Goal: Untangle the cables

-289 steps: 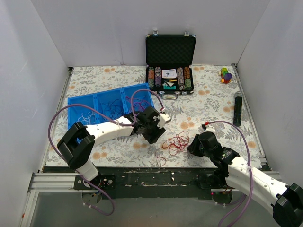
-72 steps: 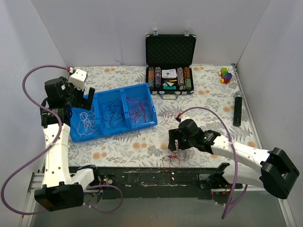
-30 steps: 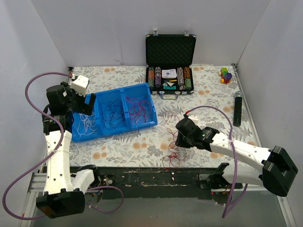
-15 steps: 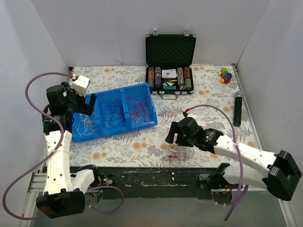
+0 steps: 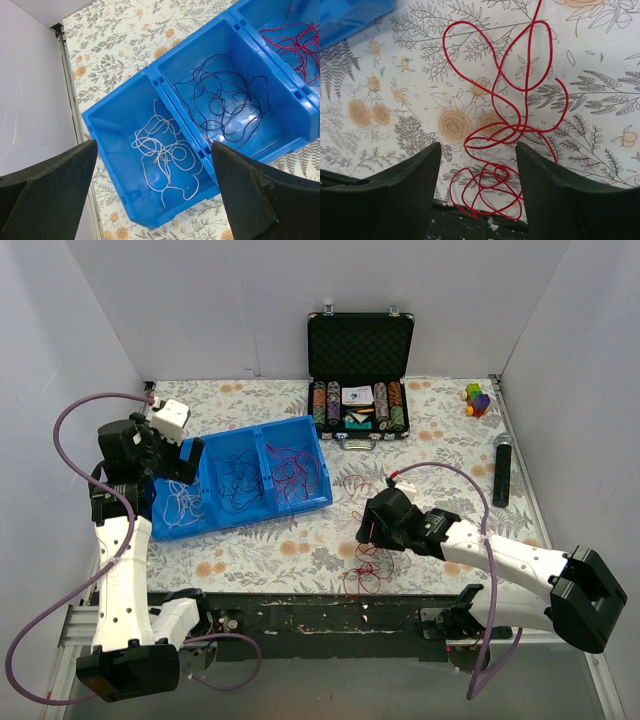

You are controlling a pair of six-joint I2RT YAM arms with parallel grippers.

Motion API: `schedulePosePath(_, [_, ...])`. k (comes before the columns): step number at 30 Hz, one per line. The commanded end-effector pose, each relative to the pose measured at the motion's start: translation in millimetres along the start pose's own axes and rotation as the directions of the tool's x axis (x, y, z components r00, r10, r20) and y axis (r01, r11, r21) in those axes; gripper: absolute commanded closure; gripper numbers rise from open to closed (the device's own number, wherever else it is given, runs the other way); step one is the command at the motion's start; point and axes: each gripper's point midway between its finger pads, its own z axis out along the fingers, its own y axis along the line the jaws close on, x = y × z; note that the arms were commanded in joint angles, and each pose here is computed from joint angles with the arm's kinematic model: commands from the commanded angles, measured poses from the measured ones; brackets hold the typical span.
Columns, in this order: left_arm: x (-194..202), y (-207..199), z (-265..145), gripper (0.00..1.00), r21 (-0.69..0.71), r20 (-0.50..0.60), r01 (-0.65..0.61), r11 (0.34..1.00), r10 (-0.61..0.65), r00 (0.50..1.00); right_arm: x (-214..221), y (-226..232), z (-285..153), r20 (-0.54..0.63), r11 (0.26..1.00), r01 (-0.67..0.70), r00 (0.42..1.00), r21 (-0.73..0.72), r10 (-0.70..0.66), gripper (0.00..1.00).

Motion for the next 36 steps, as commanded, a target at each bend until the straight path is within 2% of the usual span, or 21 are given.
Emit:
schedulePosePath(1, [-5,2,-8,0.02,-0.017,0.027,-0.013,1.0,0.013,1.0,-20,6,7,0.07,0.999,-0.02,0.997,0.042,0.017,0.33])
schedulePosePath(5, [-6,2,-9,0.02,-0.02,0.03,-0.016,1.0,0.017,0.999,-23,7,14,0.072,0.997,-0.01,0.997,0.075,0.005,0.42])
schedulePosePath(6, [-6,2,-9,0.02,-0.022,0.03,-0.016,1.0,0.017,0.999,-24,10,13,0.074,0.998,-0.006,0.997,0.068,0.001,0.49])
schedulePosePath(8, [-7,2,-10,0.02,-0.023,0.032,-0.018,1.0,0.019,0.999,-32,18,7,0.096,0.999,0.001,0.995,0.042,-0.005,0.69])
schedulePosePath(10, [-6,2,-11,0.02,-0.024,0.032,-0.018,1.0,0.018,0.999,-42,27,-3,0.141,1.0,0.012,0.99,0.016,-0.014,0.84])
schedulePosePath(14, [-1,-1,-9,0.02,-0.014,0.025,-0.019,1.0,0.019,1.0,-72,60,-44,0.273,0.995,0.062,0.961,-0.074,-0.04,0.93])
schedulePosePath(17, [0,-2,-8,0.02,-0.009,0.023,-0.017,1.0,0.017,1.0,-89,95,-77,0.344,0.981,0.15,0.934,-0.126,-0.099,0.99])
schedulePosePath(25, [-1,-2,-8,0.02,-0.004,0.021,-0.007,1.0,0.007,1.0,-138,199,-173,0.549,0.88,0.424,0.797,-0.212,-0.251,0.99])
schedulePosePath(29, [0,-3,-9,0.02,-0.004,0.016,-0.006,1.0,0.006,1.0,-165,242,-221,0.646,0.821,0.52,0.714,-0.234,-0.268,0.99])
schedulePosePath(36, [2,-3,-11,0.02,-0.008,0.01,-0.009,1.0,0.009,1.0,-196,294,-271,0.758,0.737,0.626,0.603,-0.255,-0.249,0.99])
